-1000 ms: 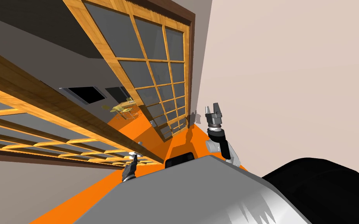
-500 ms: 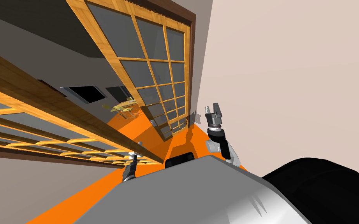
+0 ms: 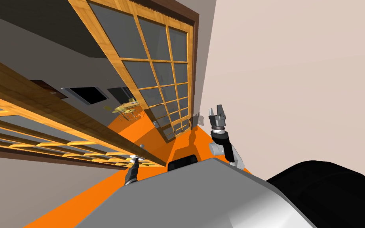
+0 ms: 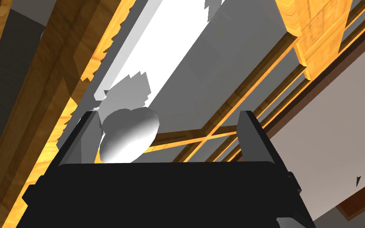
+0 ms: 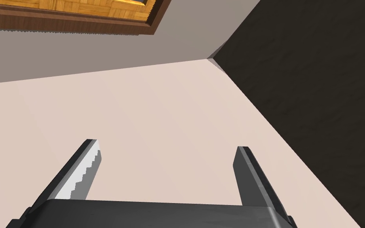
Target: Pull the door open
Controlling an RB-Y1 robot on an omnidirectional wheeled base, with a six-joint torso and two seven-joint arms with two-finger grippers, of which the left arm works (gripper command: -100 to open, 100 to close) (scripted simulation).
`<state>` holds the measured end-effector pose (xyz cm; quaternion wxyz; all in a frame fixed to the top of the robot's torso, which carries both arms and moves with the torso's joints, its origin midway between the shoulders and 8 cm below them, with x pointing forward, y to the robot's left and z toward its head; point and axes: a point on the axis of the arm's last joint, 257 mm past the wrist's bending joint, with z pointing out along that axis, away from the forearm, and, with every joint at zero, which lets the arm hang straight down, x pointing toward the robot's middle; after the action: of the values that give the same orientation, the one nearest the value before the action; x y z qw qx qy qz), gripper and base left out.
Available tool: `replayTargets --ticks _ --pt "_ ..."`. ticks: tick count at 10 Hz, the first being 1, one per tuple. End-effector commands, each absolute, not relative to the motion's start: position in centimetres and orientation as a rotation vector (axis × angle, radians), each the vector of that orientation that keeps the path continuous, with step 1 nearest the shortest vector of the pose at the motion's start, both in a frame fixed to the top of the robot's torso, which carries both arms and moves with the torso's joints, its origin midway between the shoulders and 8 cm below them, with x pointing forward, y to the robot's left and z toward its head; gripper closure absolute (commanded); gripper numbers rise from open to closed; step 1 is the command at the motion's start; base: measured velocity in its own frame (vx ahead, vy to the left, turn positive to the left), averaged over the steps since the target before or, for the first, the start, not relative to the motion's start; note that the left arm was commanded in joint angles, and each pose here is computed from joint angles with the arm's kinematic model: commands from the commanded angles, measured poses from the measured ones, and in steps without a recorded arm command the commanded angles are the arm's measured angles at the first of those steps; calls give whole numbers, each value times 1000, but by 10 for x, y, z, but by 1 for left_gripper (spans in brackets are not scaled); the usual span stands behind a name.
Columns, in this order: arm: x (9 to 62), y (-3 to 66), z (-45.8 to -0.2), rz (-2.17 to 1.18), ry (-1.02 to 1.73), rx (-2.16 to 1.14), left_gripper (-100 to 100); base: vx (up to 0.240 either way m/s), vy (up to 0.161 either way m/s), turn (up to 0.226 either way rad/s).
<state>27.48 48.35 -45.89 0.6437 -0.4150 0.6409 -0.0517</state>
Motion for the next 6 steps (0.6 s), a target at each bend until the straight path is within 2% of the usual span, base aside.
replayTargets --ticks 1,6 --pt "267 506 -452 -101 1428 -977 100 -30 8 -6" --pt "270 506 -451 -166 1390 -1029 100 -12 -3 0"
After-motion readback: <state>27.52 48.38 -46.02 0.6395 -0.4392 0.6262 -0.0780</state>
